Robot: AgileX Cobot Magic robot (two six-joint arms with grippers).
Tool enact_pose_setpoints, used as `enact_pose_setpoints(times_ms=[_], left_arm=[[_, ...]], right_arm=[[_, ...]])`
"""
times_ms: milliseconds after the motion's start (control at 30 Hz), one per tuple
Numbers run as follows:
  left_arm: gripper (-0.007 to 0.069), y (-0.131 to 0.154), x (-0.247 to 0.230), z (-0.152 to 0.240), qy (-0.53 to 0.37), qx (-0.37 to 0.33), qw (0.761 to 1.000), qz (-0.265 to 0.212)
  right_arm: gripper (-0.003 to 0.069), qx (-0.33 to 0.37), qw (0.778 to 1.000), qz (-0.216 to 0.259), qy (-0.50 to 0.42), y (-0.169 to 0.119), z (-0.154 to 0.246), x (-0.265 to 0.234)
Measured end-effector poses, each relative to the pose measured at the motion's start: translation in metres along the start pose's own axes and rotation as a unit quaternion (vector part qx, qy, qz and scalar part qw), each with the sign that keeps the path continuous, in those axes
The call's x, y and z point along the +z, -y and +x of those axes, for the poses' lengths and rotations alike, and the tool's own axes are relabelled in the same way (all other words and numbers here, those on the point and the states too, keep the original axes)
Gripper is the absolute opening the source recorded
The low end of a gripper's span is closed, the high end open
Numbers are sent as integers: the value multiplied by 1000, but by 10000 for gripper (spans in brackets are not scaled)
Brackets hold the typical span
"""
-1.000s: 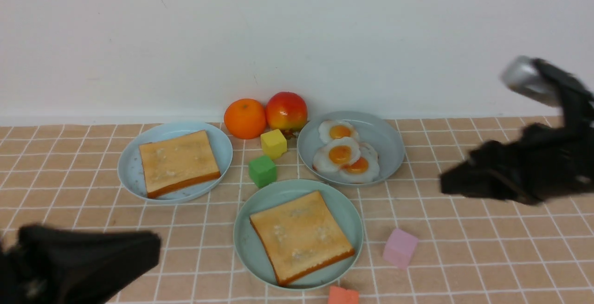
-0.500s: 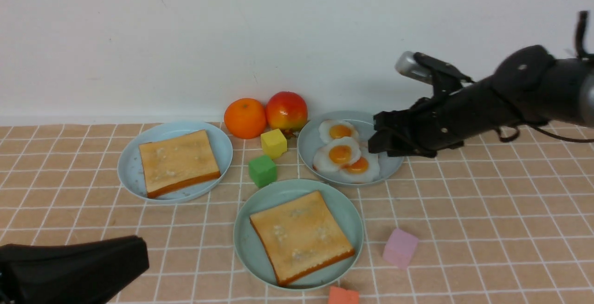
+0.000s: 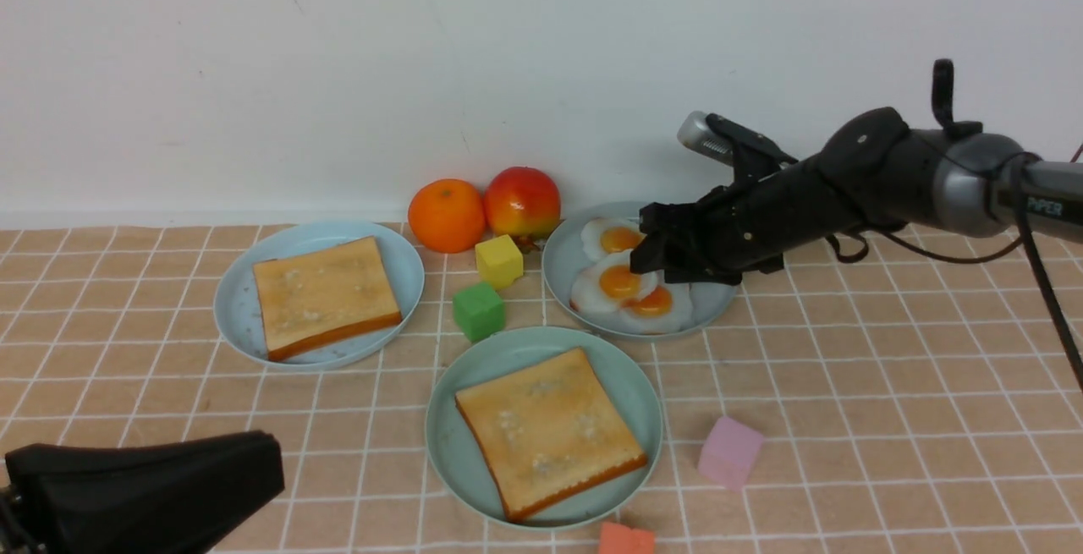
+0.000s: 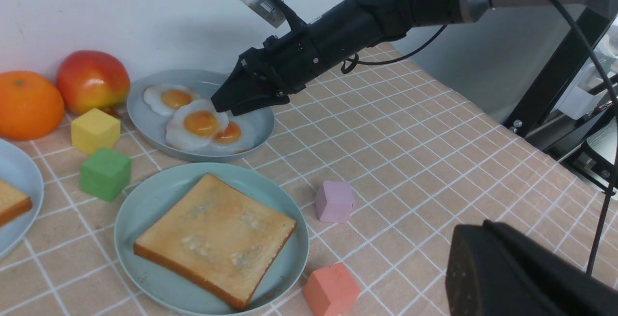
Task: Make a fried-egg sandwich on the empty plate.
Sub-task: Use the right arm to grab a fried egg
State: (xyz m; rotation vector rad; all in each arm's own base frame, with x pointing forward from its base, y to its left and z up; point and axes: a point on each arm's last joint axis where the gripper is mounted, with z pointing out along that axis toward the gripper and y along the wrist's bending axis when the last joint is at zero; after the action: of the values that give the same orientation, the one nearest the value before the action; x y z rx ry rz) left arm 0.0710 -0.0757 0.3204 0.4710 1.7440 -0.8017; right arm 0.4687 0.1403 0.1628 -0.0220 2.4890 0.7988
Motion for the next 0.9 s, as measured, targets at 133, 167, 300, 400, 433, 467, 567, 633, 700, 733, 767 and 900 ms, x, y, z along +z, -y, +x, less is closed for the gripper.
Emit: enact_pose_setpoints(times_ms=[133,167,300,400,433,467,567,633,700,733,767,900], left_arm=[[-13,0,0,0,0,0,1000,0],[-13,0,0,0,0,0,1000,0],[-13,0,0,0,0,-1,1000,0],[-13,0,0,0,0,-1,1000,0],[-13,0,0,0,0,-1,1000,0],[-13,0,0,0,0,-1,1000,0],[-13,0,0,0,0,-1,1000,0],[-13,0,0,0,0,-1,1000,0],[-13,0,0,0,0,-1,1000,0],[-13,0,0,0,0,-1,1000,0],[-13,0,0,0,0,-1,1000,0],[-13,0,0,0,0,-1,1000,0]], right_arm=[[355,8,1000,1,-1,4,2,6],[355,11,1000,1,1,5,2,8],[356,28,1000,0,11,7,1,12],[356,34,999,-5,17,7,1,13],[356,34,999,-7,18,7,1,13],[356,33,999,-8,19,7,0,13],[356,37,999,-13,21,7,1,15],[356,38,999,-15,22,8,1,16],[356,34,999,-17,25,7,0,16],[353,29,999,-17,25,7,0,16],[353,28,999,-17,25,7,0,16],[300,11,999,-17,25,8,1,16]])
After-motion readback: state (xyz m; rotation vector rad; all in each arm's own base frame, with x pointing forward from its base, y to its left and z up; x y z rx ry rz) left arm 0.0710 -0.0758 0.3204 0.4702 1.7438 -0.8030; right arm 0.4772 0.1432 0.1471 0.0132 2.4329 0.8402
